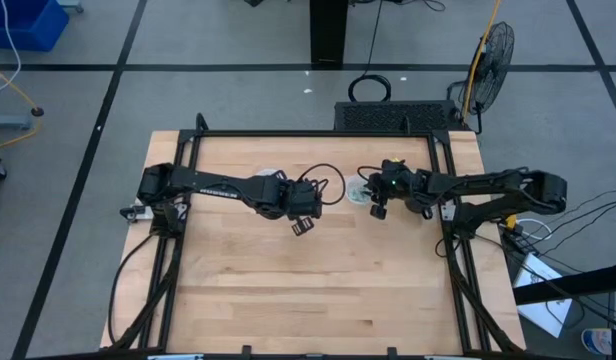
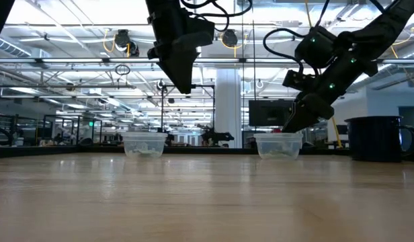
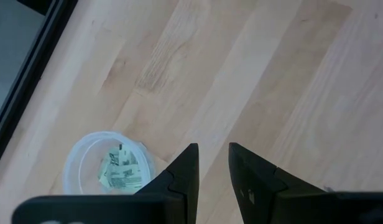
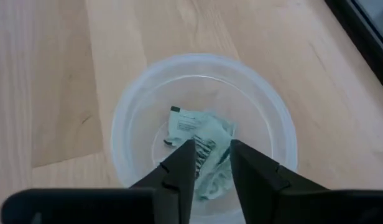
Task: Pick and place items into bin
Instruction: Put the truvia packet into the right transparent bin, then return to Home Position
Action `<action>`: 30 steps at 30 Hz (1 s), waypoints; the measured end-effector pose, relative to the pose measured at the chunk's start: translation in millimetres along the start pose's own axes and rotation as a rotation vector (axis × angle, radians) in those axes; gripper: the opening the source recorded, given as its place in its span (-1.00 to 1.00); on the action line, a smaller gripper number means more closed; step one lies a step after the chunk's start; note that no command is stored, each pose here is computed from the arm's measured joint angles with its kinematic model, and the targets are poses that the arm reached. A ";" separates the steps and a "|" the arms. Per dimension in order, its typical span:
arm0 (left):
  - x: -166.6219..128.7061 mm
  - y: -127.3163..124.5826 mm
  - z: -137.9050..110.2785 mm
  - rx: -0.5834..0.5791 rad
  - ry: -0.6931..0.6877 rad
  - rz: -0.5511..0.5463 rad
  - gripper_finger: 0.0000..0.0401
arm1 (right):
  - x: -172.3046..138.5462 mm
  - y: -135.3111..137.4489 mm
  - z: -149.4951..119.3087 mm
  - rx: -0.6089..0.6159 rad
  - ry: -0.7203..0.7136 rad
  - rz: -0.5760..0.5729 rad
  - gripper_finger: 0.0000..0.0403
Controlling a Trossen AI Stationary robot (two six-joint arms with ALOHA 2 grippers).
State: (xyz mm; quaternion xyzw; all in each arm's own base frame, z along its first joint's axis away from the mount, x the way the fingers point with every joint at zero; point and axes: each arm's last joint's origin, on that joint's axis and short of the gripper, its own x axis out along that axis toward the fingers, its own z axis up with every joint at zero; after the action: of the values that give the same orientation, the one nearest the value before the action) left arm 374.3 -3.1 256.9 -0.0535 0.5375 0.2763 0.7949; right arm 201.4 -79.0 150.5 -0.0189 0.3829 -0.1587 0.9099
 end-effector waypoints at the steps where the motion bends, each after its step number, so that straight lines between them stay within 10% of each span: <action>1: 0.0 0.0 0.0 0.000 0.000 0.000 -0.54 | -0.1 0.0 0.0 0.000 0.000 0.000 -0.51; 16: -7.0 9.0 -7.1 0.071 0.072 0.033 -0.54 | -65.4 3.0 34.5 0.040 -0.354 0.001 -0.50; 30: -147.1 77.0 -38.6 -0.077 -0.300 -0.047 -0.54 | -118.5 10.9 21.4 0.022 -0.457 0.102 -0.50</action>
State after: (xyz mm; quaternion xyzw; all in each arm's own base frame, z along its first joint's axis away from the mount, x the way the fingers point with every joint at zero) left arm 264.6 -9.3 387.2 -0.0546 0.4002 0.2832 0.8699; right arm 141.7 -34.7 245.8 -0.0248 0.1657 -0.1083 0.9799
